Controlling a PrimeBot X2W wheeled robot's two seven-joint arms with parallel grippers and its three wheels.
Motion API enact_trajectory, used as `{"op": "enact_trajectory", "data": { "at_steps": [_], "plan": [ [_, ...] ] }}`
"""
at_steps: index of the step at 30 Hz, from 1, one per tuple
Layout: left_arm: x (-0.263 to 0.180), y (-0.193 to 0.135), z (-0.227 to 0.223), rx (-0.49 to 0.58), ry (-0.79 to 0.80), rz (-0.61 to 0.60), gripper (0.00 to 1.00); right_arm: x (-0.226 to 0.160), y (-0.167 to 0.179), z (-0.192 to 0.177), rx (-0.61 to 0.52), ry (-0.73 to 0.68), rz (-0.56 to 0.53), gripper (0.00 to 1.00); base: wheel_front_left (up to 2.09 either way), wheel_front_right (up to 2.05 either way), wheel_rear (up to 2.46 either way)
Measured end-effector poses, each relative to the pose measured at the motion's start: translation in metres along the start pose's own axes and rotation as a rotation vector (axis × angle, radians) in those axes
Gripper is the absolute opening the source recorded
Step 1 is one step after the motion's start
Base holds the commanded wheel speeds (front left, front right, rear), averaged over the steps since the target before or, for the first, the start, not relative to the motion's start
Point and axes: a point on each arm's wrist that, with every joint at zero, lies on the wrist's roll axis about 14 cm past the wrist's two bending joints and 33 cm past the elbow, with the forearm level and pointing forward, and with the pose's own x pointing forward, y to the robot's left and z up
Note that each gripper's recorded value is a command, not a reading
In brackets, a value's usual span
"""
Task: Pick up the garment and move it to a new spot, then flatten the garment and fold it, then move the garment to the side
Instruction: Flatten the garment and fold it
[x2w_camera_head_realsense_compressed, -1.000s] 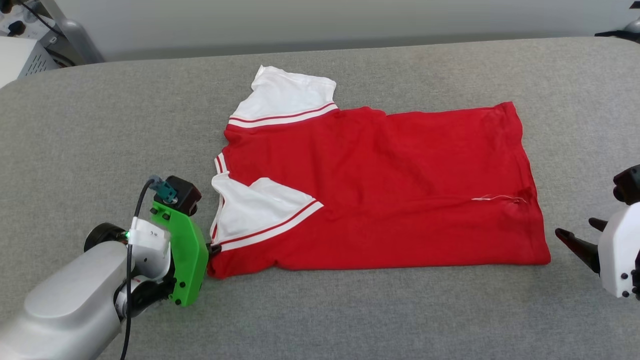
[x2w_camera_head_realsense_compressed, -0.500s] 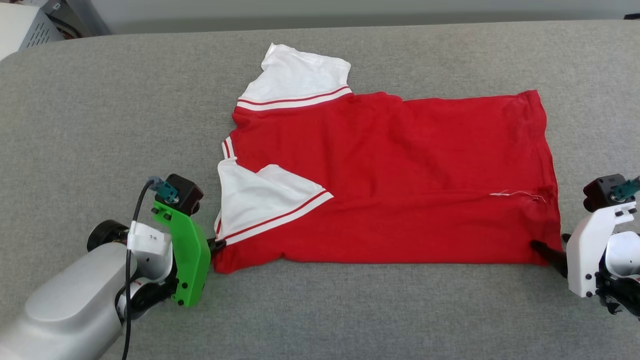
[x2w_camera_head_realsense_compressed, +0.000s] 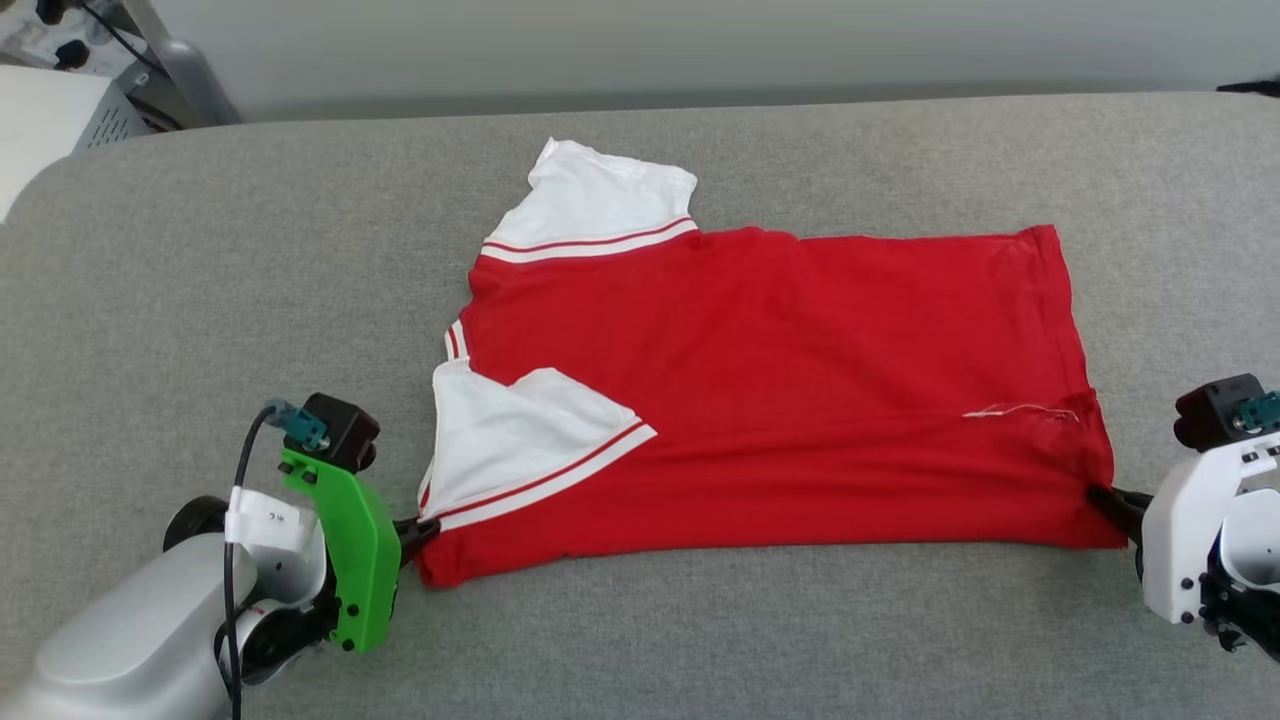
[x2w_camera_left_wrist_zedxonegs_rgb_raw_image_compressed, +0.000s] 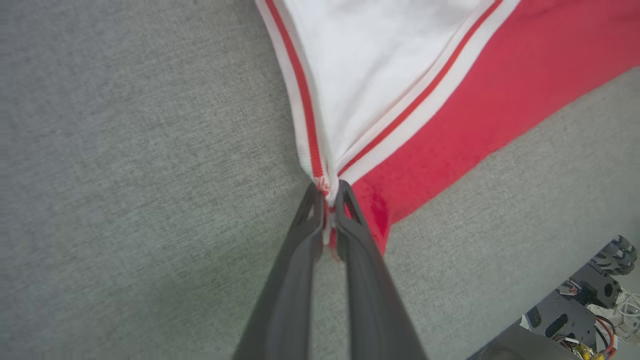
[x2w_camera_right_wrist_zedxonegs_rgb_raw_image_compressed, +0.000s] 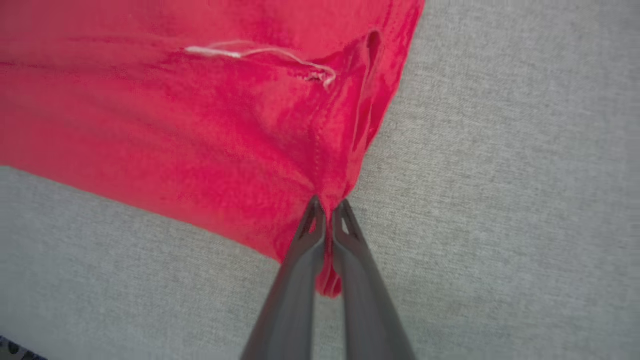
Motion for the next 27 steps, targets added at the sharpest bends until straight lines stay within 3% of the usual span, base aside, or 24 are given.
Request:
{"op": "enact_trajectory", "data": {
  "at_steps": [12, 24, 25, 26, 27],
  "plan": [
    [-0.027, -0.019, -0.015, 0.0, -0.001, -0.028, 0.0, -0.037, 0.004, -0.013, 0.013, -0.049, 0.018, 0.0, 0.0, 0.0, 0.0],
    [-0.008, -0.013, -0.05, -0.052, 0.108, -0.008, 0.0, -0.023, 0.005, -0.051, 0.096, 0.056, 0.0, 0.0, 0.0, 0.0, 0.0],
    [-0.008, -0.011, -0.05, -0.057, 0.106, -0.002, 0.0, -0.021, 0.005, -0.052, 0.101, 0.056, -0.002, 0.07, 0.0, 0.0, 0.0],
    [-0.007, -0.01, -0.049, -0.06, 0.099, 0.001, 0.0, -0.02, 0.006, -0.052, 0.105, 0.051, -0.001, 0.42, 0.0, 0.0, 0.0],
    [-0.007, -0.01, -0.048, -0.062, 0.089, 0.003, 0.38, -0.02, 0.006, -0.05, 0.107, 0.04, 0.0, 0.98, 0.0, 0.0, 0.0]
  ]
}}
